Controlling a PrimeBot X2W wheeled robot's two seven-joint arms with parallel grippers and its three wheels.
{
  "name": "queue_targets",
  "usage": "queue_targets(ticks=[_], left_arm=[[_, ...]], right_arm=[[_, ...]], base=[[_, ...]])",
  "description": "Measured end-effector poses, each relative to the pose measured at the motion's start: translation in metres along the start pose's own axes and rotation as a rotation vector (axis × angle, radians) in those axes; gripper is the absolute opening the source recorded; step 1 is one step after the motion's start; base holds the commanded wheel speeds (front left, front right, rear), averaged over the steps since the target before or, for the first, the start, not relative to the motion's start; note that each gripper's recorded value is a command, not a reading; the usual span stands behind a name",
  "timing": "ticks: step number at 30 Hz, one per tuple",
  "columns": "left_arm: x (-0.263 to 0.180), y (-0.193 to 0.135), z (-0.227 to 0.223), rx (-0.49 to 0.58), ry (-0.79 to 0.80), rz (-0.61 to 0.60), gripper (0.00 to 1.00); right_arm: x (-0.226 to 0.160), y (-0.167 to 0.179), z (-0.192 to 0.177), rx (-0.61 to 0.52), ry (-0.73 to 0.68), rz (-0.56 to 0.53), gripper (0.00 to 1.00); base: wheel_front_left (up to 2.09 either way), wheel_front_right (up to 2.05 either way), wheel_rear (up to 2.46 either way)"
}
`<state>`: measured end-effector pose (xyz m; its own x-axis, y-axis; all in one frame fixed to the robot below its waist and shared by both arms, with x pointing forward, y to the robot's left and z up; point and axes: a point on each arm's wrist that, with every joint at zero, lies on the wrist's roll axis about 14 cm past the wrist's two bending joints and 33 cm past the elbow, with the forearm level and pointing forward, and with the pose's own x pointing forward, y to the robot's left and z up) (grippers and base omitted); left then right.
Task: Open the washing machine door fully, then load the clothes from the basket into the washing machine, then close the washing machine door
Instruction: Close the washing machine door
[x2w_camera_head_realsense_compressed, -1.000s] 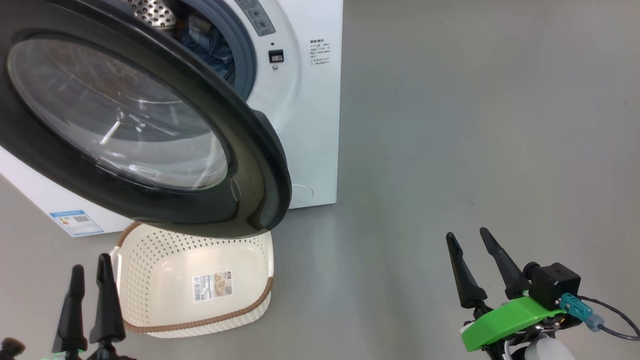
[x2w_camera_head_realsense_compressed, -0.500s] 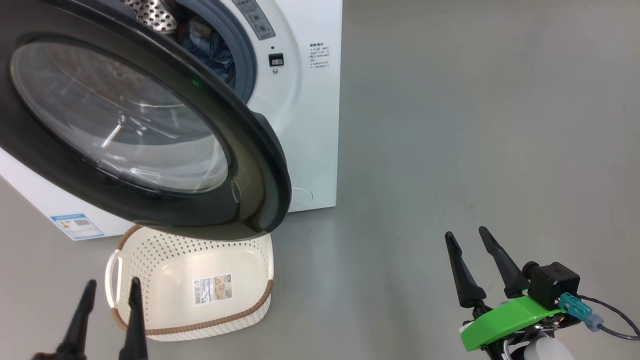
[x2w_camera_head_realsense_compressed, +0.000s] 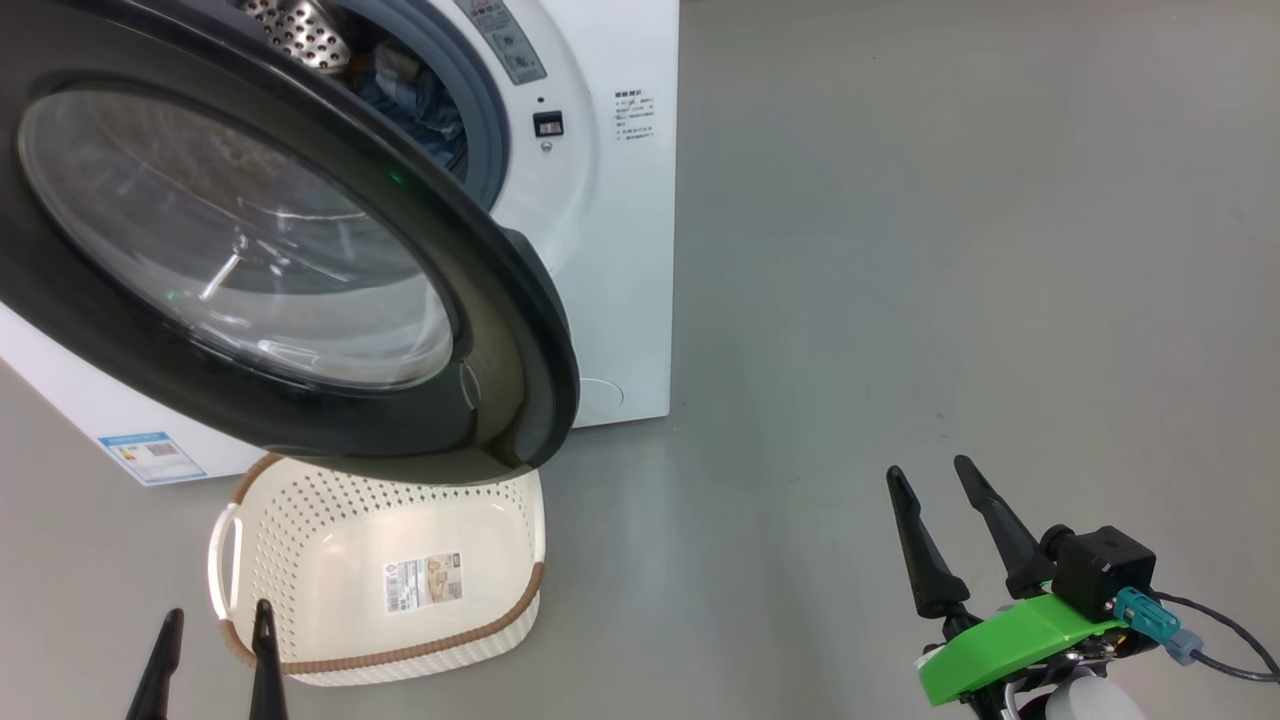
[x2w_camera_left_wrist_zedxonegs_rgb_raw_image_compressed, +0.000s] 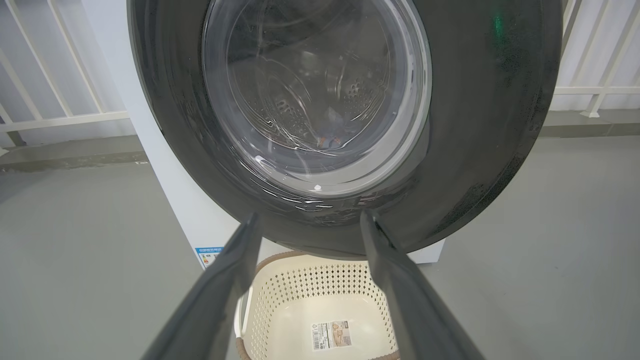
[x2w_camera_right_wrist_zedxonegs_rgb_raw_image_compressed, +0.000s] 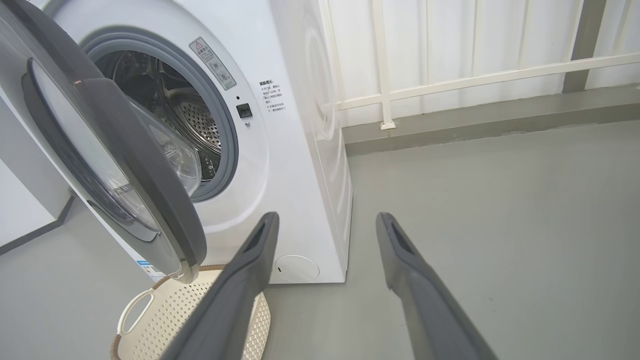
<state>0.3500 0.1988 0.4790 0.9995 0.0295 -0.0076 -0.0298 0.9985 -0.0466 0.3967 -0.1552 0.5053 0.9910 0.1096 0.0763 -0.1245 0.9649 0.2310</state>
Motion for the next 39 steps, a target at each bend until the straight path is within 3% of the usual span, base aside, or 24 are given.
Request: queue_targets(ticks=[13, 14, 16, 21, 26, 32, 39], left_arm=[[-0.001, 0.002, -0.005, -0.005, 0.017, 0.011, 1.00], [-0.001, 0.002, -0.005, -0.005, 0.017, 0.011, 1.00], [-0.001, 0.003, -0.006, -0.005, 0.017, 0.013, 1.00], [-0.001, 0.004, -0.007, -0.009, 0.020, 0.017, 1.00], [-0.002, 0.006, -0.008, -0.016, 0.025, 0.025, 1.00], [-0.002, 0.008, -0.010, -0.025, 0.032, 0.034, 1.00], [0.001, 0.010, -0.008, -0.037, 0.023, 0.044, 1.00]], right_arm=[[0.002, 0.001, -0.002, 0.002, 0.005, 0.002, 1.00], [0.002, 0.001, -0.002, 0.002, 0.006, 0.002, 0.87], [0.002, 0.000, -0.002, 0.003, 0.003, 0.001, 0.00], [0.007, 0.002, 0.018, 0.009, -0.062, 0.009, 0.00], [0.013, 0.020, 0.073, 0.021, -0.238, 0.064, 0.00], [0.005, 0.070, 0.140, 0.034, -0.454, 0.224, 0.00], [-0.014, 0.147, 0.170, 0.034, -0.552, 0.513, 0.00]], base=[[0.00, 0.00, 0.00], [0.00, 0.00, 0.00], [0.00, 0.00, 0.00], [0.00, 0.00, 0.00], [0.00, 0.00, 0.00], [0.00, 0.00, 0.00], [0.00, 0.00, 0.00]])
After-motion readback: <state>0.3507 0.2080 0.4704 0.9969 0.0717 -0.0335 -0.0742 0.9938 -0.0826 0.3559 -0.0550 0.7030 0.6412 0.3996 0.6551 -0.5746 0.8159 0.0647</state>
